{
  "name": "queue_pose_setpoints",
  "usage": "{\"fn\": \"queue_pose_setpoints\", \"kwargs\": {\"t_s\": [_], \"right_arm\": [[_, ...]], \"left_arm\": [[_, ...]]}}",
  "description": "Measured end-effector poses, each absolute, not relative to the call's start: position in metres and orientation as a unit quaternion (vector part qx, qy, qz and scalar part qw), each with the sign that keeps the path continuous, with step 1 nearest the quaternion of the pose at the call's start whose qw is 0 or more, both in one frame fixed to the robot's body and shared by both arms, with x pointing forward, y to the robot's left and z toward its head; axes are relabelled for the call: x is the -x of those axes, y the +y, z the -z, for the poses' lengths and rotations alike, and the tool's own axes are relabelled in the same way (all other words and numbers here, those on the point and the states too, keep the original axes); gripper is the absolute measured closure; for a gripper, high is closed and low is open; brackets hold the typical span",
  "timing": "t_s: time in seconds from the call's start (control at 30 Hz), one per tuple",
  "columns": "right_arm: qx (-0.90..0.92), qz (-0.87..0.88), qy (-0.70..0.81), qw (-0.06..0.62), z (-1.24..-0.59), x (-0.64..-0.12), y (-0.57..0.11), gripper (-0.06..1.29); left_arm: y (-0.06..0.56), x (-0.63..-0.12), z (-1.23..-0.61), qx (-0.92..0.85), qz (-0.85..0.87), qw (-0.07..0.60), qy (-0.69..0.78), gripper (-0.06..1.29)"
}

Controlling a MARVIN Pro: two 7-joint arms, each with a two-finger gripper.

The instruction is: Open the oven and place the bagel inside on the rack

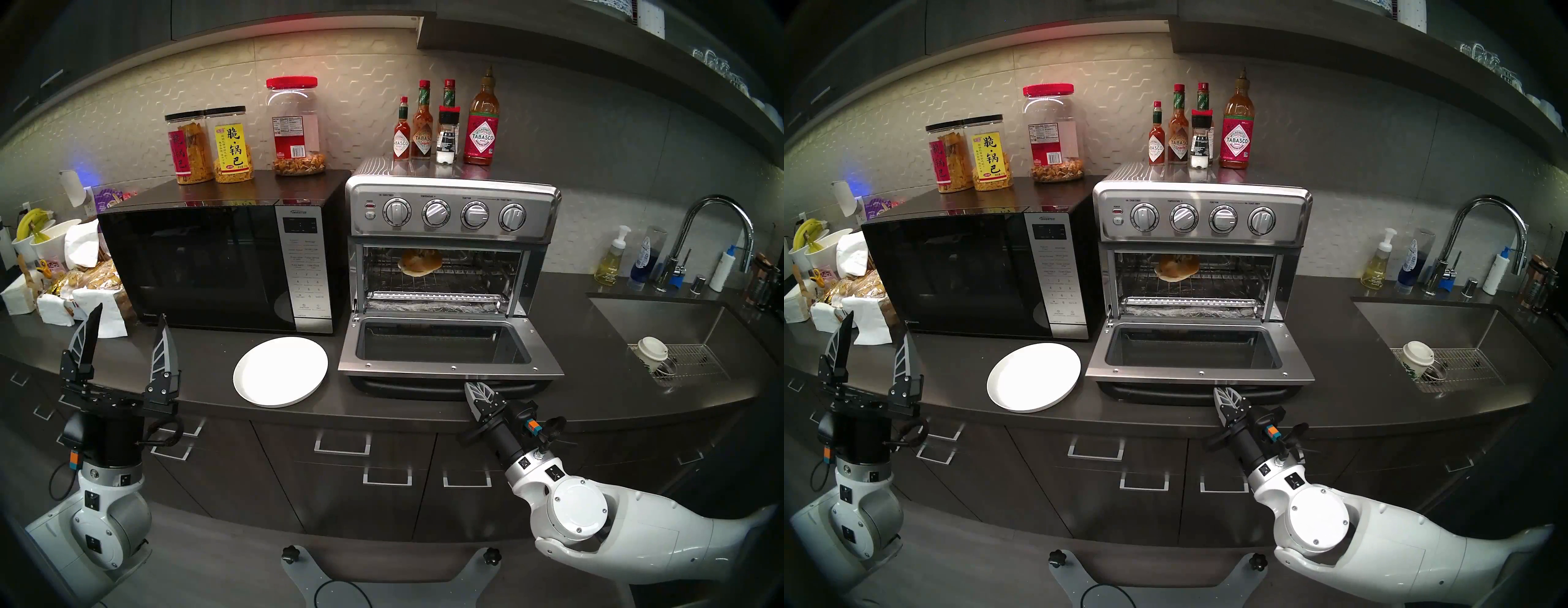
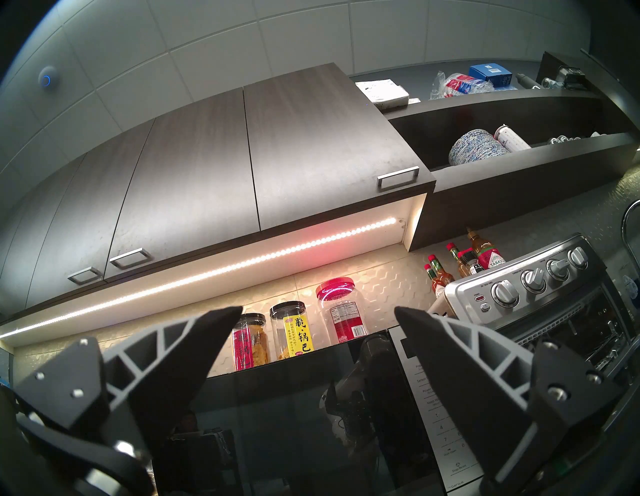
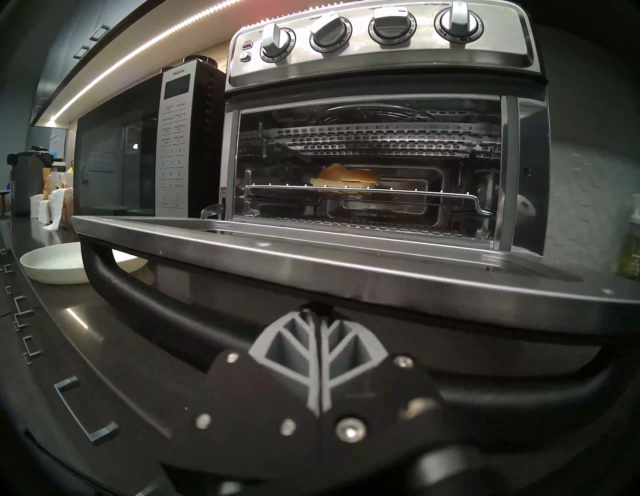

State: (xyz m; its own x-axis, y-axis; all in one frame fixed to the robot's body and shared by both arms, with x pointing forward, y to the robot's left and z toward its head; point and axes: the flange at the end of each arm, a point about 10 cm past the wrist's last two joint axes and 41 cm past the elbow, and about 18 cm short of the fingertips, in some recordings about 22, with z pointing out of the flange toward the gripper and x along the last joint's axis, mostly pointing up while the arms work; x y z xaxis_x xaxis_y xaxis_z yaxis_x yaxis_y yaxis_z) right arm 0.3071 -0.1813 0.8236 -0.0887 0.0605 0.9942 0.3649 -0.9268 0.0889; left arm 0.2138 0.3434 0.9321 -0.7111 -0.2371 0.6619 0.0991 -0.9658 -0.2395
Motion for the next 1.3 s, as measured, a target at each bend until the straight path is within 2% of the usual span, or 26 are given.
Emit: {"fn": "queue_pose_setpoints", "kwargs": {"t_s": [1.3], "right_arm": [[0.703,0.68,-0.178,0.109,-0.859,-0.329,-0.181,1.25]], "left_arm": [[0.343,-0.215,-0.933,0.367,0.921,0.091,0.093,-0.02]]}}
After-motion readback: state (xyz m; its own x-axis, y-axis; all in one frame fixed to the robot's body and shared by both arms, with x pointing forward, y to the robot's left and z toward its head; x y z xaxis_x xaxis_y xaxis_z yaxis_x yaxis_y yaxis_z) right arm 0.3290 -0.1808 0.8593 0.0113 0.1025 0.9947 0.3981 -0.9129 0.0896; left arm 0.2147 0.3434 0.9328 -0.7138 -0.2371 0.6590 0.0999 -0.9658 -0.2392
